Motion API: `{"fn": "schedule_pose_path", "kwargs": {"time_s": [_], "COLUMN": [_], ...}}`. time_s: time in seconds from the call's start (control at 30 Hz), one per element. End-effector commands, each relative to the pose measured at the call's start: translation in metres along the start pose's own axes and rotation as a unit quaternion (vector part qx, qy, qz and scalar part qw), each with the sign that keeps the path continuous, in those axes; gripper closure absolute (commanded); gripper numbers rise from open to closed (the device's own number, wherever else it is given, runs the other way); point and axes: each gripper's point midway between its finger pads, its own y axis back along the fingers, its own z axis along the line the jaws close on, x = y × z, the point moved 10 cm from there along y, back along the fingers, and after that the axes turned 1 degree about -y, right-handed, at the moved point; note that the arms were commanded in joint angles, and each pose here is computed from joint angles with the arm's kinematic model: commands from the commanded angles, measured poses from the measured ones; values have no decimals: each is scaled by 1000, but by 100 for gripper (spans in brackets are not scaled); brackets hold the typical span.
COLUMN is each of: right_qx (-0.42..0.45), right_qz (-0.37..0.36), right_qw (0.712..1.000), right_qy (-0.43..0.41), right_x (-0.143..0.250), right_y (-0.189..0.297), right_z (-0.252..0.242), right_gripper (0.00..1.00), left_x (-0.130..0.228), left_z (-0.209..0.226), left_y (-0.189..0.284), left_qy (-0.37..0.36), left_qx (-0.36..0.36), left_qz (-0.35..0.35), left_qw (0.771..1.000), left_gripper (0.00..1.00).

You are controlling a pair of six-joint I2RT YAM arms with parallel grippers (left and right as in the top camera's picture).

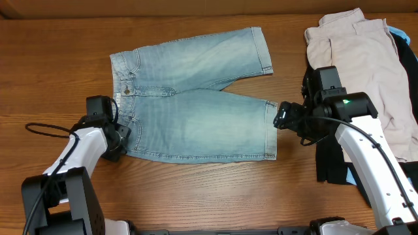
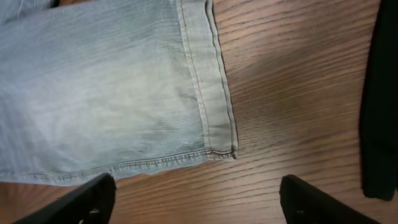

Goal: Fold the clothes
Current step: 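Grasp the bottom edges of the shorts with both grippers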

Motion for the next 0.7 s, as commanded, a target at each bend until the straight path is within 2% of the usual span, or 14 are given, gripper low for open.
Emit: {"fn": "schedule_pose_path", "kwargs": {"time_s": [0.0, 0.1, 0.2, 0.3, 0.67], "right_qx": [-1, 3, 10, 14, 54], "right_qz": [9, 20, 32, 36, -11], "right_qw": [1000, 999, 998, 997, 996], "right_qy": [-13, -26, -46, -70, -68], "right_x": [4, 11, 23, 36, 65], "right_y": [-3, -14, -33, -54, -102], "right_z": [0, 1, 3, 6, -1], "right_gripper": [17, 23, 32, 42, 53], "left_x": [3, 4, 4, 4, 4], "left_z": [3, 5, 5, 4, 4], "left_y": [-3, -3, -3, -3, -3], "left_qy": [-14, -30, -38, -38, -39], "left_qx": [-3, -10, -12, -8, -9], "left_qz": [20, 23, 24, 23, 24], "left_qw": [1000, 999, 999, 999, 999], "left_gripper": [54, 69, 96, 96, 96]}}
